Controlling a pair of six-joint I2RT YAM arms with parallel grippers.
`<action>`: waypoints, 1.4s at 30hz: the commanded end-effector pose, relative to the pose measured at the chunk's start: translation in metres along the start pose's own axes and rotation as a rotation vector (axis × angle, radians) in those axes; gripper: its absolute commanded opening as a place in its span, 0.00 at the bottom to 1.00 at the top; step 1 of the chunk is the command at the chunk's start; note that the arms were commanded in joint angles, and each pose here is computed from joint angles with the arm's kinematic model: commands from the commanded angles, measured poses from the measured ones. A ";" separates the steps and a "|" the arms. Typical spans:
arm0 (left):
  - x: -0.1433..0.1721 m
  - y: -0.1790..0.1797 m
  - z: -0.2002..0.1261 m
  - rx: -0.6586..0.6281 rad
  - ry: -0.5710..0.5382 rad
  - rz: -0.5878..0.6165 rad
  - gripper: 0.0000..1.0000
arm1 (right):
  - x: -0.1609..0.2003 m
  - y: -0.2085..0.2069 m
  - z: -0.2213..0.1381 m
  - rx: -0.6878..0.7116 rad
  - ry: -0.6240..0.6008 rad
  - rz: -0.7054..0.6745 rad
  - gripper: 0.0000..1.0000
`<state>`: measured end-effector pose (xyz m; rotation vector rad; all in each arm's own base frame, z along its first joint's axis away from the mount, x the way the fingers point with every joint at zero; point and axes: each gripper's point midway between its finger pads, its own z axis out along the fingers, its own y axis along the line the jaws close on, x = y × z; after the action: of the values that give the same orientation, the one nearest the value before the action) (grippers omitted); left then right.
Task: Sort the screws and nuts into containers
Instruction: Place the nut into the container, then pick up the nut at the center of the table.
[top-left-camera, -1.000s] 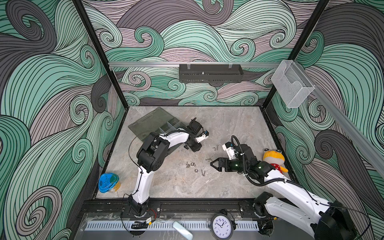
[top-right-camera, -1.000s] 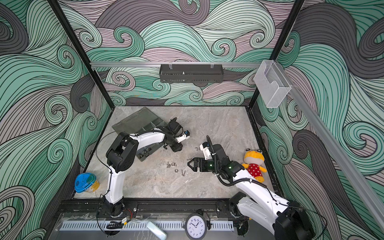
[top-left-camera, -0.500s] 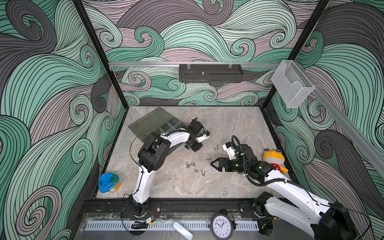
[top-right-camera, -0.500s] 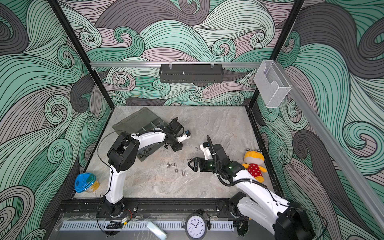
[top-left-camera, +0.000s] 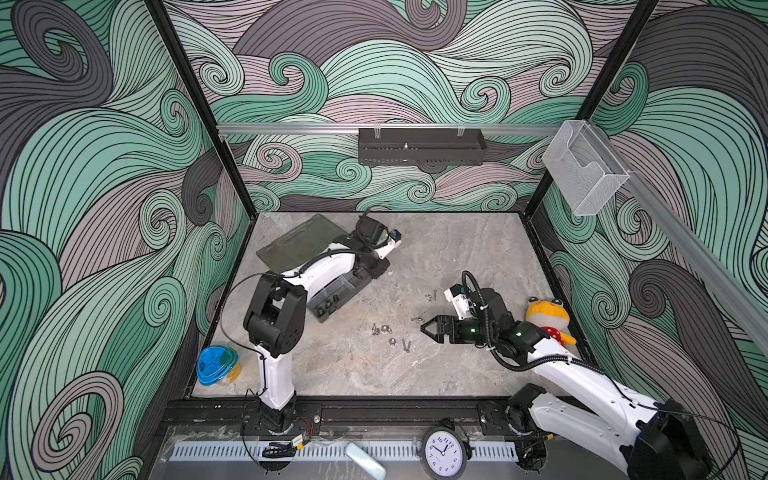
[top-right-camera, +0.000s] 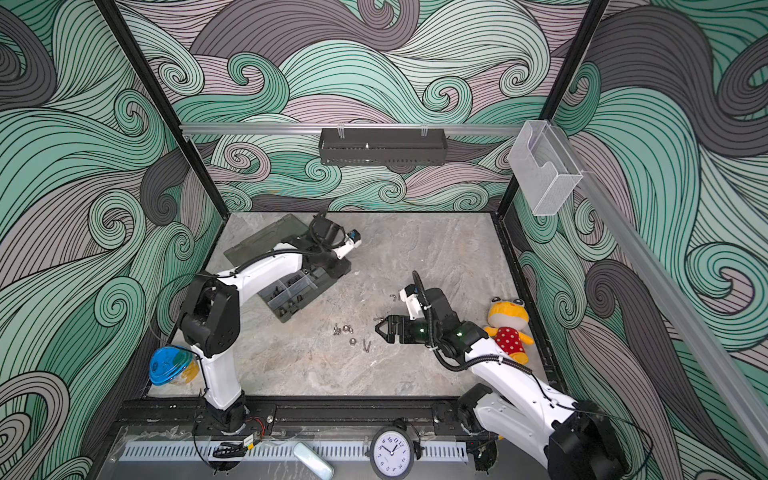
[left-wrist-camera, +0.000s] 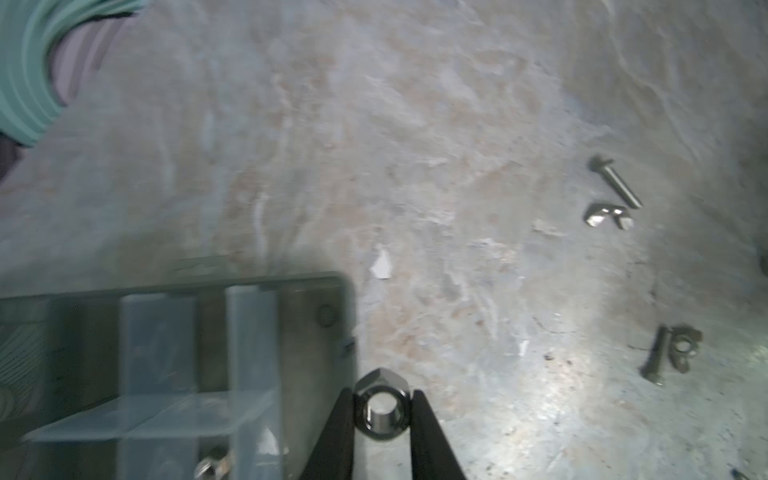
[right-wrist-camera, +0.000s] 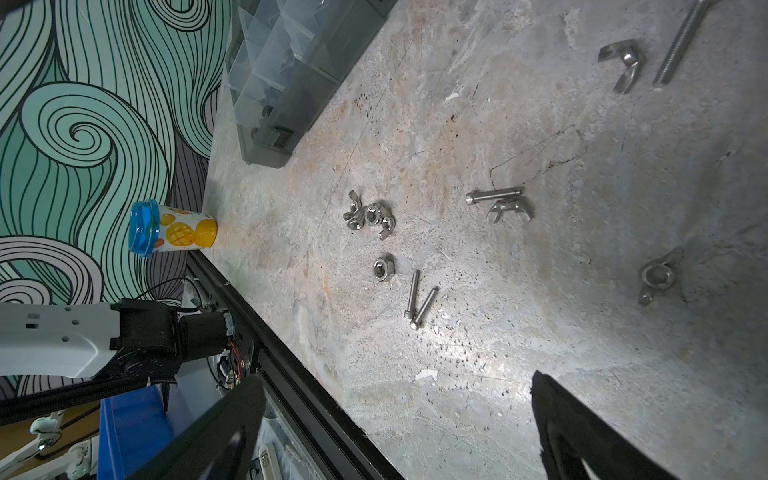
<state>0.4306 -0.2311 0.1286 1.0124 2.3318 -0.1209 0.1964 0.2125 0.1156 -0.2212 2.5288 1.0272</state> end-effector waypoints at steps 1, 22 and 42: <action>0.033 0.048 -0.005 -0.119 0.064 -0.103 0.22 | -0.007 0.009 -0.002 -0.027 -0.009 -0.020 1.00; 0.072 0.088 -0.011 -0.189 0.105 -0.212 0.33 | -0.004 0.004 -0.002 -0.015 -0.012 -0.002 1.00; 0.127 -0.160 -0.042 0.429 0.137 0.421 0.40 | 0.005 0.002 -0.002 -0.017 0.008 -0.017 1.00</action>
<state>0.2467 -0.2464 0.0718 1.5954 2.2875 -0.3544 0.1943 0.2139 0.1159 -0.2309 2.5309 1.0398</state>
